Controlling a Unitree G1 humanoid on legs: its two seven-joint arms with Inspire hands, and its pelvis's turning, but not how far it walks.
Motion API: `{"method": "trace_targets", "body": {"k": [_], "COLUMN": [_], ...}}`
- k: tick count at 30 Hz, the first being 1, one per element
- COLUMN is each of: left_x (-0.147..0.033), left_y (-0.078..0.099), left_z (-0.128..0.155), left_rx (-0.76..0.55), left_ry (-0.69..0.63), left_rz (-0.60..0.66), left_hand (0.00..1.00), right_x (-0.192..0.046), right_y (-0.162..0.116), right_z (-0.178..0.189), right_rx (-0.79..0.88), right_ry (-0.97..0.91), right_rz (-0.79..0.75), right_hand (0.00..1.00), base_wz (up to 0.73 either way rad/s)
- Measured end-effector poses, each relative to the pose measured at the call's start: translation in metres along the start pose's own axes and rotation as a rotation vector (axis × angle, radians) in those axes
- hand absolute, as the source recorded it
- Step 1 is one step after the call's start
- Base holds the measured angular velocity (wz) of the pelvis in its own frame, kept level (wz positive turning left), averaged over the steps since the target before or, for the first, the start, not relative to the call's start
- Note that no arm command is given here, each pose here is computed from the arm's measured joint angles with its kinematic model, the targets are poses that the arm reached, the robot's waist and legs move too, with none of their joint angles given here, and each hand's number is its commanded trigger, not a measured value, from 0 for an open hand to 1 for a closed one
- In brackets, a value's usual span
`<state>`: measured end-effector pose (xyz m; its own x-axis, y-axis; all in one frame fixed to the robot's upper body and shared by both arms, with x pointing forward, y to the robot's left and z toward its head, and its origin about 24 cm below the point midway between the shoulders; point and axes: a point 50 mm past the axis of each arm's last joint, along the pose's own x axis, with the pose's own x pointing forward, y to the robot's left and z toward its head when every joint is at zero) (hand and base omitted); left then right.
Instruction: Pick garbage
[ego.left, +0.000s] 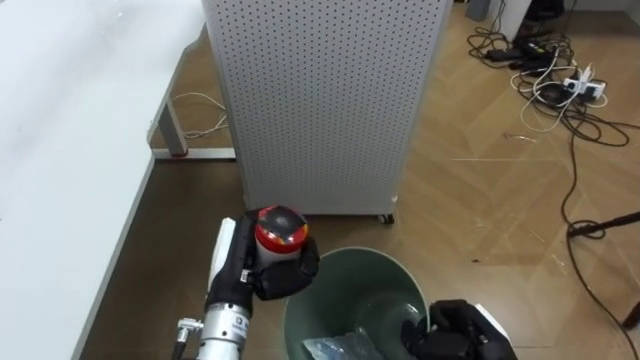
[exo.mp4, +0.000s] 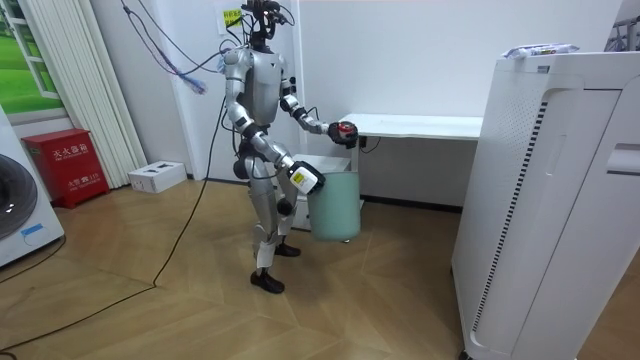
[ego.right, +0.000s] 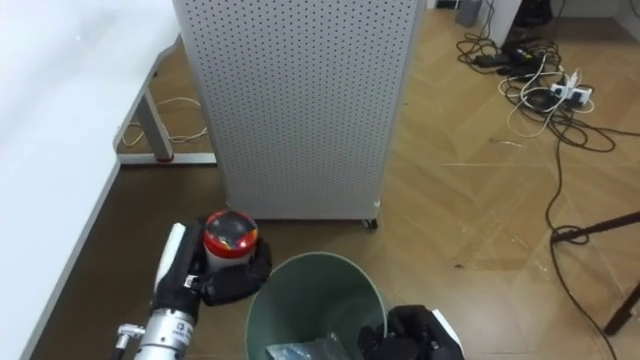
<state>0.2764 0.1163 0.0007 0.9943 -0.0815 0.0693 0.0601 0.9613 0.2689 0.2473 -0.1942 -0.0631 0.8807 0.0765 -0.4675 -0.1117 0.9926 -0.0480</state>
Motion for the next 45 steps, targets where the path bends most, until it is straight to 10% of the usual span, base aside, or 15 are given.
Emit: {"method": "trace_targets", "body": {"k": [13,14,16,45], "left_x": [-0.011,-0.011,-0.013,-0.014], "left_y": [-0.029,-0.029,-0.028,-0.035], "left_z": [-0.019,-0.022,-0.025,-0.026], "left_rx": [0.043,0.051,0.057,0.074], "left_ry": [0.102,0.111,0.126,0.138], "left_rz": [-0.154,-0.157,-0.157,-0.161], "left_hand": [0.98,0.77,0.00,0.00], "right_x": [0.009,0.010,0.010,0.010], "right_y": [0.016,0.017,0.018,0.037], "right_z": [0.033,0.035,0.035,0.032], "right_rx": [-0.063,-0.065,-0.064,-0.042], "right_ry": [-0.133,-0.138,-0.143,-0.134], "right_rz": [0.065,0.070,0.075,0.175], "right_hand": [1.00,1.00,1.00,1.00], "base_wz": [-0.03,0.00,0.00,-0.02]}}
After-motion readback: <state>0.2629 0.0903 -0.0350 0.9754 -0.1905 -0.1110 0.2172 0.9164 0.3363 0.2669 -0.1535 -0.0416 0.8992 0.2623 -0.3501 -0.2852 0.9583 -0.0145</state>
